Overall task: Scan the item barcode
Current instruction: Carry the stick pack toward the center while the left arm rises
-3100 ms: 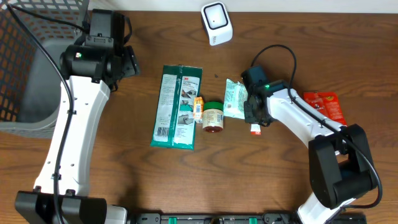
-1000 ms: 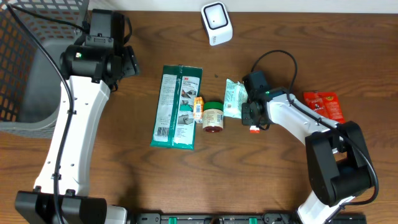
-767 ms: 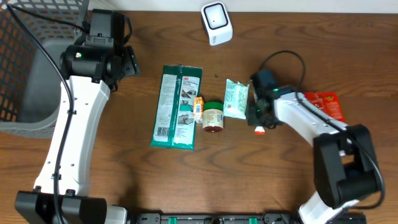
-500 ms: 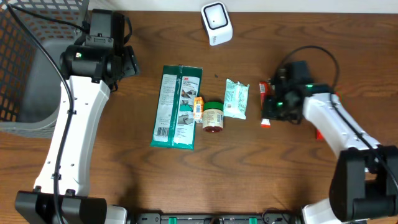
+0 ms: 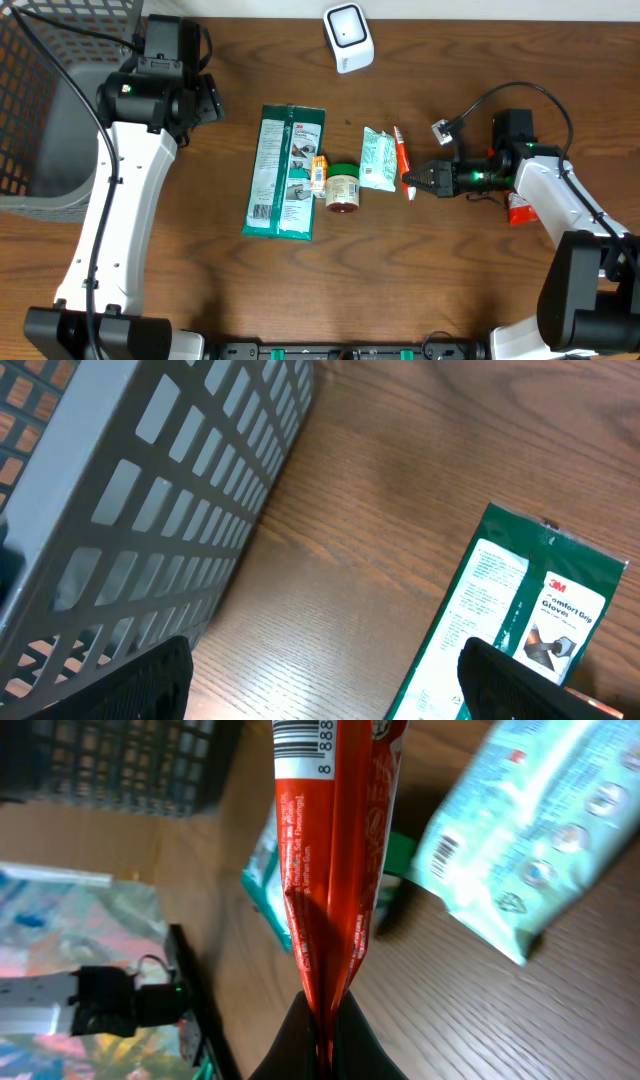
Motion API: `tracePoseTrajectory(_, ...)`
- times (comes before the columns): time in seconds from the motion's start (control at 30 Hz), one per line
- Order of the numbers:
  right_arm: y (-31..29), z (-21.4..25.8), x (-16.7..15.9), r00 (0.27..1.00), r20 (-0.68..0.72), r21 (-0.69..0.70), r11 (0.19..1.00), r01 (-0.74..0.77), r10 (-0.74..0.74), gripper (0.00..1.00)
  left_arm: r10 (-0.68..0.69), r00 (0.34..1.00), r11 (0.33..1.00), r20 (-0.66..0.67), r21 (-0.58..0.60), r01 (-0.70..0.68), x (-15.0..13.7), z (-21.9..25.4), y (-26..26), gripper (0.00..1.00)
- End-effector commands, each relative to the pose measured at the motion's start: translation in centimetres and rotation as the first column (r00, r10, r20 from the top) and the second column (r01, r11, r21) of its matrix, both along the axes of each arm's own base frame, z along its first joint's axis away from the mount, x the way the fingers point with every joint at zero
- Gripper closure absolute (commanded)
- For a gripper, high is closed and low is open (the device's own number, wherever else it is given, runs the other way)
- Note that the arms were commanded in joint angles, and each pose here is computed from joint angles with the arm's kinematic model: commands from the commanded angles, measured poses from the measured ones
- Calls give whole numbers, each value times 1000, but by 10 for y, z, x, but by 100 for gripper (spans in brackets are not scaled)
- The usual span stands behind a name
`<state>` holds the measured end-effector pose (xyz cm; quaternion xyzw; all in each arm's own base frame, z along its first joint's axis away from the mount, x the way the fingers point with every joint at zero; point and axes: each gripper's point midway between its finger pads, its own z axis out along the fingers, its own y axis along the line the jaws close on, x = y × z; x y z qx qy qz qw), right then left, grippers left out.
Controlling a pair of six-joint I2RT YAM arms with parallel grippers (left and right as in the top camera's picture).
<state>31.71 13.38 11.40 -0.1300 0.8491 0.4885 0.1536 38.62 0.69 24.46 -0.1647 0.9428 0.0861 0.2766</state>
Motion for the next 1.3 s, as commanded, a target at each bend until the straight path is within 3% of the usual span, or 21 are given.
tracePoseTrajectory(0.0,7,14,-2,998,54,98,994,-39,34,99,17,1000,1000,0,7,-17,0,0,3,15)
tracePoseTrajectory(0.33,13,14,-3,996,68,103,993,-60,53,99,16,999,1000,32,-2,-16,6,3,2,15)
tracePoseTrajectory(0.47,14,15,-4,997,64,114,992,-60,53,99,-94,995,975,19,-200,96,6,-3,-37,15)
tracePoseTrajectory(0.53,16,20,-5,996,67,140,988,-66,57,99,-183,983,919,28,-350,181,4,-3,-68,16)
tracePoseTrajectory(0.63,20,33,-7,995,80,220,972,-84,68,99,-327,942,769,72,-559,310,-5,7,-120,21)
tracePoseTrajectory(0.73,26,59,-11,990,110,363,924,-120,86,99,-413,902,659,122,-644,389,-14,19,-153,22)
tracePoseTrajectory(0.8,27,77,-13,985,141,449,881,-150,96,99,-453,879,619,146,-659,428,-18,23,-168,22)
tracePoseTrajectory(1.2,29,82,-4,989,107,455,880,-139,101,99,-624,730,476,278,-607,637,-39,42,-256,26)
tracePoseTrajectory(1.27,29,83,-4,991,90,458,879,-131,100,99,-637,715,478,288,-580,659,-42,43,-266,27)
